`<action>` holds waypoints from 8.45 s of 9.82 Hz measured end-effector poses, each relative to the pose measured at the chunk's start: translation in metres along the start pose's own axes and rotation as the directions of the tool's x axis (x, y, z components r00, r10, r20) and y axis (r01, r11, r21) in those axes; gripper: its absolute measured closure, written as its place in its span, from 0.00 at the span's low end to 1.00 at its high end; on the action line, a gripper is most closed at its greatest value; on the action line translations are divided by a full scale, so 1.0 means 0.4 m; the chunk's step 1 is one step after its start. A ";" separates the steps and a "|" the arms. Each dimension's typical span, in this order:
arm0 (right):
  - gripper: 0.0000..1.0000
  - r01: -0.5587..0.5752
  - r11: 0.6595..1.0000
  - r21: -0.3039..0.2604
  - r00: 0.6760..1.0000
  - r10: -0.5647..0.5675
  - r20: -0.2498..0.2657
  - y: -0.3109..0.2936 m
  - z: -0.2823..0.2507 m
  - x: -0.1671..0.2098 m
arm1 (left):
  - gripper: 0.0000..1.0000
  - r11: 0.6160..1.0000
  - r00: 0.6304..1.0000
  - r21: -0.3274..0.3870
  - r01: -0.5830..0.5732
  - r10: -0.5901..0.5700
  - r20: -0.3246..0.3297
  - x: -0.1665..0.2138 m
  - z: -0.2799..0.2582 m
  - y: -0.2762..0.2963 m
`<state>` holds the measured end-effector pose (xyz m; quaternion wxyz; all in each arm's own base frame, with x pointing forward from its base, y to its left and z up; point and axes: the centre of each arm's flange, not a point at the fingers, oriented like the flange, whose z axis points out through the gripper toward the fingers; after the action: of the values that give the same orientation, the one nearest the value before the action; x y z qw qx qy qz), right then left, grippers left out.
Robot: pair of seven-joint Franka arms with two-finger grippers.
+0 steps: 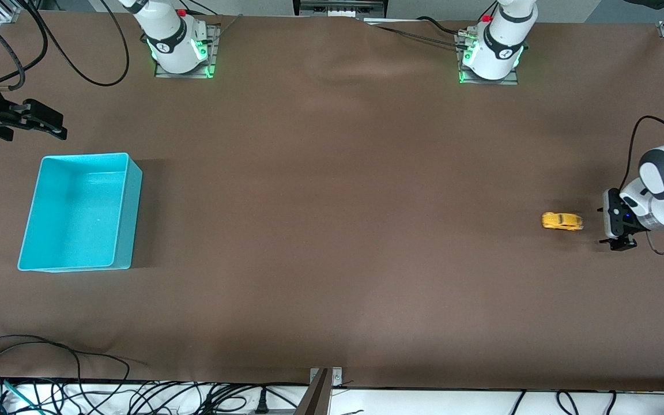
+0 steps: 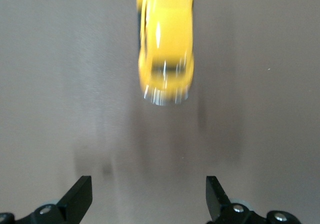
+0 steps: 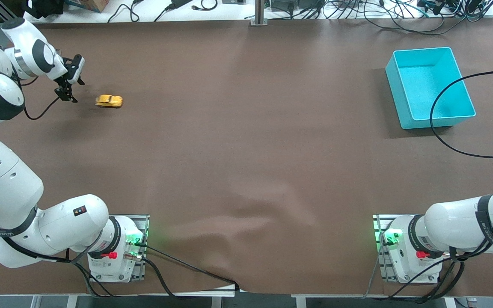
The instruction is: Wind up and store yellow beetle car
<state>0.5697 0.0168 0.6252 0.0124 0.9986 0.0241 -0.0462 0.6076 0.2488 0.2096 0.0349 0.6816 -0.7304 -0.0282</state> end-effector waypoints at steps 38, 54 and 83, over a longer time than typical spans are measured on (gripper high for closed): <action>0.00 0.874 0.469 0.129 0.464 -0.883 0.064 -0.112 0.627 0.037 | 0.00 0.143 0.144 0.017 0.990 -0.989 -0.033 0.703 -1.058 0.240; 0.00 0.944 0.257 0.207 0.264 -0.964 -0.006 -0.067 1.043 0.036 | 0.00 0.102 0.104 0.022 0.995 -0.992 -0.067 0.696 -1.098 0.233; 0.53 0.937 0.229 0.263 0.224 -0.973 0.050 0.056 0.671 0.238 | 0.00 0.091 0.087 -0.071 0.993 -0.995 -0.047 0.587 -1.131 0.244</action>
<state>0.6408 -0.0084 0.3496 -0.1045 0.7577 0.6270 -0.1478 0.5348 0.0242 0.6718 0.0442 0.9958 -0.0772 -0.0237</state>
